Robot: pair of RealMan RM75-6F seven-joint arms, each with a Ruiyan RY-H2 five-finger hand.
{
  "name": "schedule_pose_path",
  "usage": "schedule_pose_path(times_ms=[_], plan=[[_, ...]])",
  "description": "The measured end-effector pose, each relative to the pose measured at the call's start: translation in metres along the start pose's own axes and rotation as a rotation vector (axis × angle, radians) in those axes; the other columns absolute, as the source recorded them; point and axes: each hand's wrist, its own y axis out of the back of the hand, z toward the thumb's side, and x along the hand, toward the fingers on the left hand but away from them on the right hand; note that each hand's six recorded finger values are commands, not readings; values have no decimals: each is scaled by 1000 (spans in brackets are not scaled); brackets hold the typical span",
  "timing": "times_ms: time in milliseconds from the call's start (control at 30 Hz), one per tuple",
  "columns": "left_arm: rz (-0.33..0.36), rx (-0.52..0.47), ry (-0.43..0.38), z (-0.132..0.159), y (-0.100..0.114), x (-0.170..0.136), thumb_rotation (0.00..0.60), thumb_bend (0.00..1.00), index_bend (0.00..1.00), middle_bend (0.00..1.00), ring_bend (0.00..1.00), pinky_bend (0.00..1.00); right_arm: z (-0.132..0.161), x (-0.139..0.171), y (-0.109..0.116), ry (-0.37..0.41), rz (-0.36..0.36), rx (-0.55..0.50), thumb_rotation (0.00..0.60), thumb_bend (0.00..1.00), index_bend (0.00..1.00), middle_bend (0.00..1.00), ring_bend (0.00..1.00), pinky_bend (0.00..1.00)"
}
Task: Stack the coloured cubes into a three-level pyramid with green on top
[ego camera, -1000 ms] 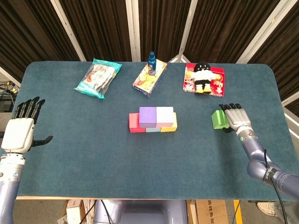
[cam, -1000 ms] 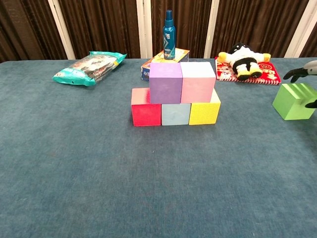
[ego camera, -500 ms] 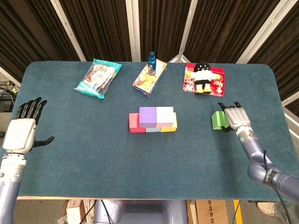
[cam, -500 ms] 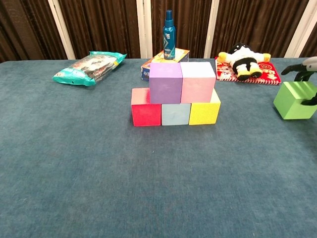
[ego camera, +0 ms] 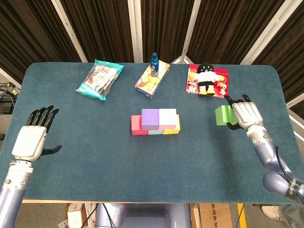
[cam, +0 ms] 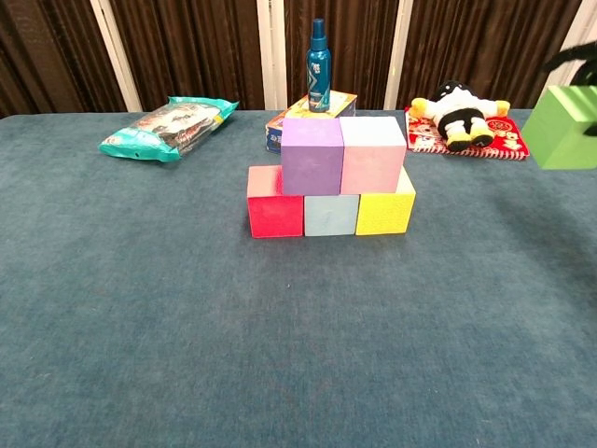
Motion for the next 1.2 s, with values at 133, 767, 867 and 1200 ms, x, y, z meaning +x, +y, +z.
schedule_pose_path(times_ms=[133,767,867,1200], plan=[[-10,-2,-19,6,-2,-3,600,114,0,0,0,0,22,16,22,24,-8,-26,600,343,32,401,227,0],[-25,-55,-33,6,1,-5,600,114,0,0,0,0,164,29,112,84,1,-90,600,344,32,401,227,0],[-28,-62,-26,4,1,-3,600,114,0,0,0,0,191,29,115,92,22,-92,600,343,32,401,227,0],[-35,-96,-8,-4,3,-1,600,114,0,0,0,0,267,25,100,138,70,-43,600,343,32,401,227,0]])
